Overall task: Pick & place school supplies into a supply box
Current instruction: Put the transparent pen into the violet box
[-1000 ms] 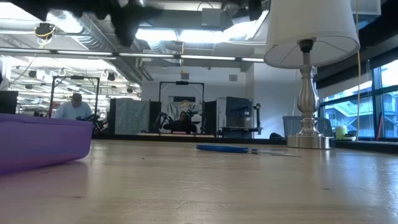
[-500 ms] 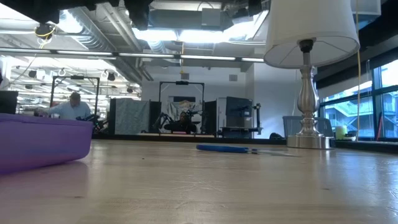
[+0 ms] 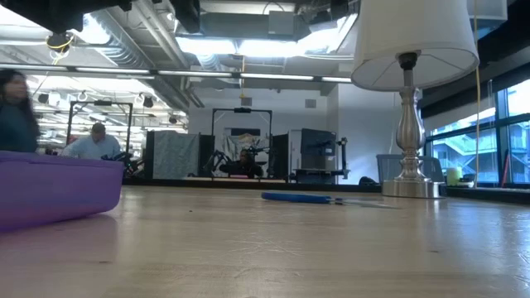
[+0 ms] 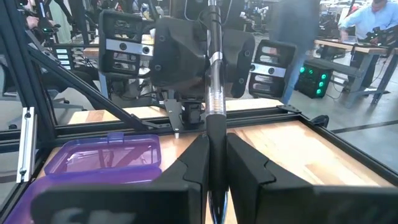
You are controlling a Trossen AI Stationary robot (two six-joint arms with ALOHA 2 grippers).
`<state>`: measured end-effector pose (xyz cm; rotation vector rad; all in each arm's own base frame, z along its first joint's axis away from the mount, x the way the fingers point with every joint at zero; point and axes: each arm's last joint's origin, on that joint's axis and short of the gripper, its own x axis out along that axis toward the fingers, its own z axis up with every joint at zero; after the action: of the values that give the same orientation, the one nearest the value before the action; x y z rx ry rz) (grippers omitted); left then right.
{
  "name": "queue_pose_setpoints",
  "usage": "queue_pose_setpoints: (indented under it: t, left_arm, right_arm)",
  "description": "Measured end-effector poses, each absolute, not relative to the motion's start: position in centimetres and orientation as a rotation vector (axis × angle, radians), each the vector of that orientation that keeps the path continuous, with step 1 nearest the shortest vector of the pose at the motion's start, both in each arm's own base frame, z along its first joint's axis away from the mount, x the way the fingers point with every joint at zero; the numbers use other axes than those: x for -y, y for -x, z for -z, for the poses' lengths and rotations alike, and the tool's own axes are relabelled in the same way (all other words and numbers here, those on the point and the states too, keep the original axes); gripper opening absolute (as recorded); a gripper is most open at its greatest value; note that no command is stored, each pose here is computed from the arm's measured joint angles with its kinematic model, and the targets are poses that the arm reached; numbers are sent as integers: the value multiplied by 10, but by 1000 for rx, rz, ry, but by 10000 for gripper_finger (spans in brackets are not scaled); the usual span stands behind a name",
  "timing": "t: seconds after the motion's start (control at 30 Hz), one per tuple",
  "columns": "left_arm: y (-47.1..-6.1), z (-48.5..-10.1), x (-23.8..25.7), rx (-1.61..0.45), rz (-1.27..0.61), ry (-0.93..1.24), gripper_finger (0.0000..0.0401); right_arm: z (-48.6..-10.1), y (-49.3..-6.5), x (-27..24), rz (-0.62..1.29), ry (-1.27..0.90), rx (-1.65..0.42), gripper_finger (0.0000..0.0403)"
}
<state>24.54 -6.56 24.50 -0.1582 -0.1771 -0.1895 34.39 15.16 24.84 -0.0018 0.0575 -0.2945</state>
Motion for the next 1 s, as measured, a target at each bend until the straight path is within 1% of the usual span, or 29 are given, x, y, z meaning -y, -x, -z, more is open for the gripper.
queue_pose_setpoints:
  t: [0.17,0.3,0.4,0.5,0.7,0.8,0.9,1.0]
  left_arm:
    - [-245,-245,65,177,188,158,32]
    - [-245,-244,66,166,193,162,30]
    - [-245,-243,66,153,206,180,31]
    - [-246,-240,67,114,210,208,36]
    - [-245,-234,66,34,201,250,31]
    - [-242,-234,65,-8,195,294,31]
    - [-236,-231,64,-101,191,369,32]
    - [-231,-224,63,-227,170,481,31]
  right_arm:
    - [-248,-344,-152,292,1,-57,46]
    - [-247,-344,-152,267,8,-69,49]
    - [-247,-344,-154,221,46,-77,62]
    - [-246,-343,-157,195,88,-85,92]
    - [-247,-341,-161,182,85,-80,179]
    - [-244,-341,-161,182,79,-104,215]
    - [-242,-339,-160,184,72,-143,236]
    - [-243,-337,-158,188,66,-170,242]
